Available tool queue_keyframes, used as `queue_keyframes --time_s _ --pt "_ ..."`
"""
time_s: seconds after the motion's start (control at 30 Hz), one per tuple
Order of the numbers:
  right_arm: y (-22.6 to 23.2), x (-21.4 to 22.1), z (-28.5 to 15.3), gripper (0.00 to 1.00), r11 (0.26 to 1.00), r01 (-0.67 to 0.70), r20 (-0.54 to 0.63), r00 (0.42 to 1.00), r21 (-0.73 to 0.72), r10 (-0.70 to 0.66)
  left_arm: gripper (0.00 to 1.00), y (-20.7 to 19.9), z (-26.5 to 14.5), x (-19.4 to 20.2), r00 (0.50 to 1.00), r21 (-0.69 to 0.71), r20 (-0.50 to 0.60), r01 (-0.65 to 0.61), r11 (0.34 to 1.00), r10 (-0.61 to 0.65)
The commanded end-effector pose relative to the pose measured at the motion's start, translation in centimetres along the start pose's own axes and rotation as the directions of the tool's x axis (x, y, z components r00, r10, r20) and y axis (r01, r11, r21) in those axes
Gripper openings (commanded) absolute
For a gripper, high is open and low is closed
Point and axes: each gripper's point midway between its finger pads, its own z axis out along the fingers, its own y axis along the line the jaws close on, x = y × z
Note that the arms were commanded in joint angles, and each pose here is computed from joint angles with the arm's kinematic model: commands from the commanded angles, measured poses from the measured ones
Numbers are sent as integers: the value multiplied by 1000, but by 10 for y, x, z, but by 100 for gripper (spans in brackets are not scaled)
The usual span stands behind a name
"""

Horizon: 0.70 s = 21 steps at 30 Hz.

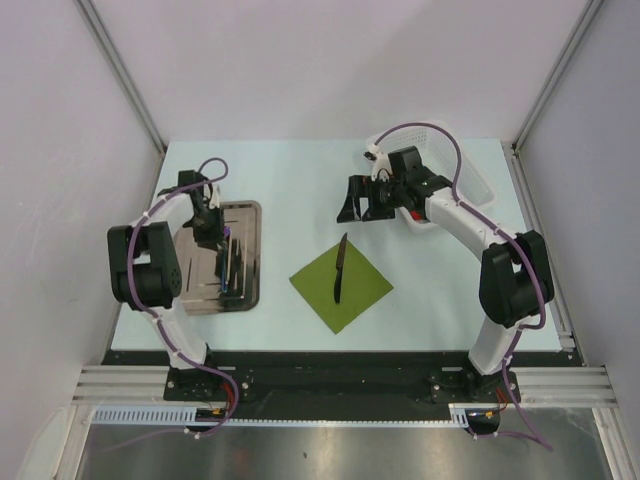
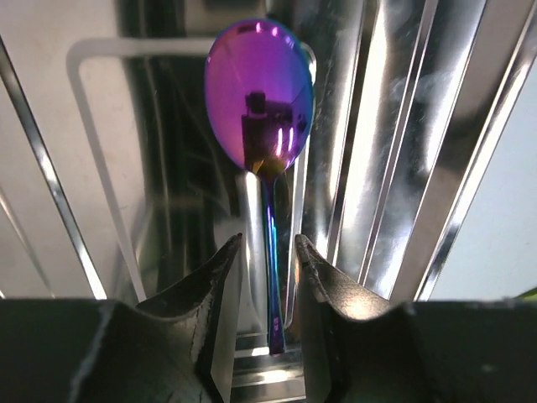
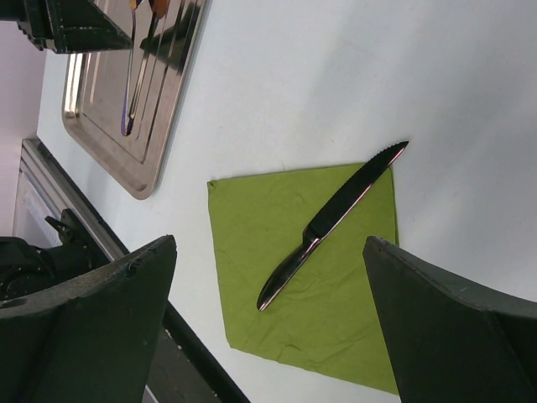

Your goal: Place the utensils on the paper napkin and roll it up

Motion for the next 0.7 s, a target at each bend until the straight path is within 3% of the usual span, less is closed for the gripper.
queue_keyframes --time_s 0.0,0.17,0.3,0.37,0.43,0.57,0.63,0.67 --pt "8 -3 -9 100 999 -8 1 1000 -42 8 34 -5 9 -19 998 -4 67 -11 1000 12" --pt "2 -7 -12 100 999 -27 7 1000 -28 28 27 2 21 -22 999 -50 53 13 999 -10" --pt "-3 -12 -12 100 999 -35 7 999 -24 35 12 0 19 -25 998 -41 65 15 999 -12" --pt "2 -13 -13 100 998 -34 9 999 -55 35 0 -13 11 -28 996 25 87 2 1000 -5" --pt "10 -22 -17 99 996 -23 30 999 -90 25 0 -29 -15 -38 987 110 161 -19 994 1" --pt "38 -48 -32 96 980 13 103 995 -201 8 0 -95 -83 -60 950 430 311 -106 896 -36" --pt "64 -66 -47 96 953 80 162 986 -291 -33 0 -138 -132 -66 929 626 367 -208 752 -48" --pt "77 -73 -54 97 937 87 174 984 -339 -29 0 -153 -152 -67 934 705 344 -189 684 -97"
